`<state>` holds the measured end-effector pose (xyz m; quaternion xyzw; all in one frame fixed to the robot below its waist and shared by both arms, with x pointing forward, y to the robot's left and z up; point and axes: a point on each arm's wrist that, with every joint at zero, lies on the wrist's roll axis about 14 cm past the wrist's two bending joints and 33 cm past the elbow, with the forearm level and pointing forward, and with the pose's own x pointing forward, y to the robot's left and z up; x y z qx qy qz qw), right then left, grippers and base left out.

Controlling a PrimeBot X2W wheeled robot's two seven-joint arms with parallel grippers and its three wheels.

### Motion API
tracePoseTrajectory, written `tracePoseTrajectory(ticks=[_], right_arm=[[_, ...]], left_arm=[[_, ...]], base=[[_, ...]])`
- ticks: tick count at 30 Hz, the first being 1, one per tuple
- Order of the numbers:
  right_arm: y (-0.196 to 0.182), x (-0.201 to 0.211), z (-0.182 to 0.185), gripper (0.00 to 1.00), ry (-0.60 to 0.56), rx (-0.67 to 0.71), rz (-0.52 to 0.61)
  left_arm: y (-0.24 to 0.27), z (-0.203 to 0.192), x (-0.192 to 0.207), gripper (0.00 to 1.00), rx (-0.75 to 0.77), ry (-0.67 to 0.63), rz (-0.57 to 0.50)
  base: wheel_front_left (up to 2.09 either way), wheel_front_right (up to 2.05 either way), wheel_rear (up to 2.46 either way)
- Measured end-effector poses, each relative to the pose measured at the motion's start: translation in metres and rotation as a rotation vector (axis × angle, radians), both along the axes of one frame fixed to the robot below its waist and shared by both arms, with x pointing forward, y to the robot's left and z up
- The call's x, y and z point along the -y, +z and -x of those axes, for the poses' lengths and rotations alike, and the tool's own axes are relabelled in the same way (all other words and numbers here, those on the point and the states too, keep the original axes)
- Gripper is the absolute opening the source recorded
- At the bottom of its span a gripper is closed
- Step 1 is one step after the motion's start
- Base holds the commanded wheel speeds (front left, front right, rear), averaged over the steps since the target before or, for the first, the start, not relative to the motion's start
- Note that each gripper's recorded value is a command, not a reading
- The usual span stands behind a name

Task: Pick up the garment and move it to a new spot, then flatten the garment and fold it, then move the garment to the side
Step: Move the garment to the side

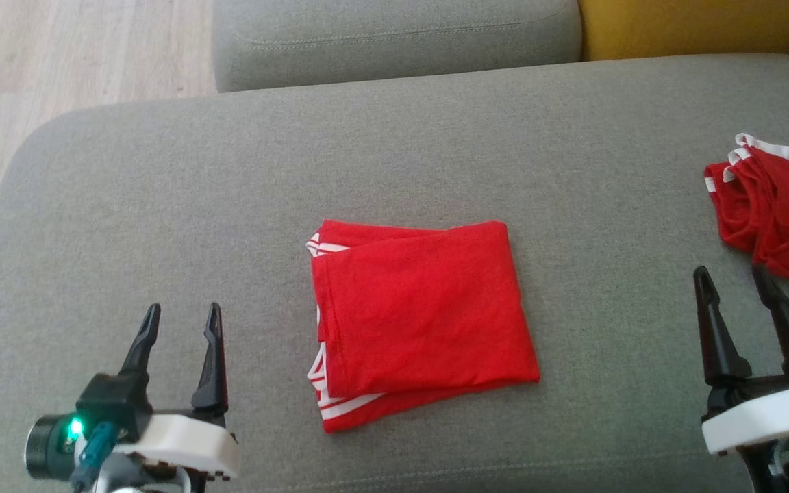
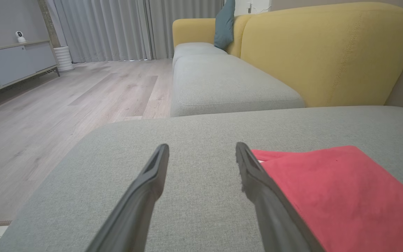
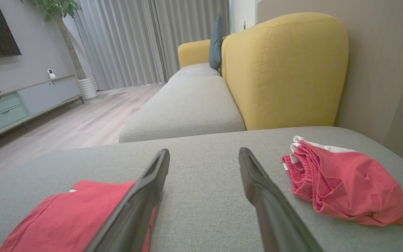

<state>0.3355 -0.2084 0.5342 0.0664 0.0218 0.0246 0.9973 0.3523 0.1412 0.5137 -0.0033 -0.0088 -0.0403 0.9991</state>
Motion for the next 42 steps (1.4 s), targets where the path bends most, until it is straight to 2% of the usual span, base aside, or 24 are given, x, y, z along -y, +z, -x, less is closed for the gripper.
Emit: tracePoseTrajectory(ticks=[16, 19, 28, 34, 37, 40, 41, 42], right_arm=[[-0.013, 0.000, -0.007, 1.00, 0.001, -0.048, 0.008], [-0.030, -0.004, -0.014, 1.00, 0.016, -0.101, 0.004], [-0.099, -0.064, -0.063, 1.00, 0.208, -0.301, -0.043], [-0.147, -0.106, -0.071, 1.00, 0.324, -0.455, -0.081], [-0.169, -0.112, -0.067, 1.00, 0.346, -0.543, -0.079], [-0.175, -0.115, -0.068, 1.00, 0.358, -0.572, -0.085], [-0.176, -0.116, -0.068, 0.36, 0.361, -0.584, -0.087], [-0.175, -0.117, -0.070, 0.00, 0.365, -0.585, -0.088]], left_arm=[[-0.003, -0.003, -0.001, 1.00, -0.008, -0.003, -0.009], [0.000, -0.010, 0.000, 1.00, 0.006, -0.007, -0.014], [0.009, -0.049, -0.004, 1.00, 0.074, 0.010, -0.005], [-0.002, -0.057, -0.010, 1.00, 0.064, 0.038, -0.011], [-0.004, -0.059, -0.016, 1.00, 0.068, 0.057, -0.017], [-0.005, -0.058, -0.017, 1.00, 0.068, 0.069, -0.011], [-0.005, -0.058, -0.017, 1.00, 0.068, 0.069, -0.009], [-0.005, -0.058, -0.017, 1.00, 0.071, 0.066, -0.008]], base=[[0.00, 0.00, 0.00], [0.00, 0.00, 0.00], [0.00, 0.00, 0.00], [0.00, 0.00, 0.00], [0.00, 0.00, 0.00], [0.00, 0.00, 0.00], [0.00, 0.00, 0.00], [0.00, 0.00, 0.00]])
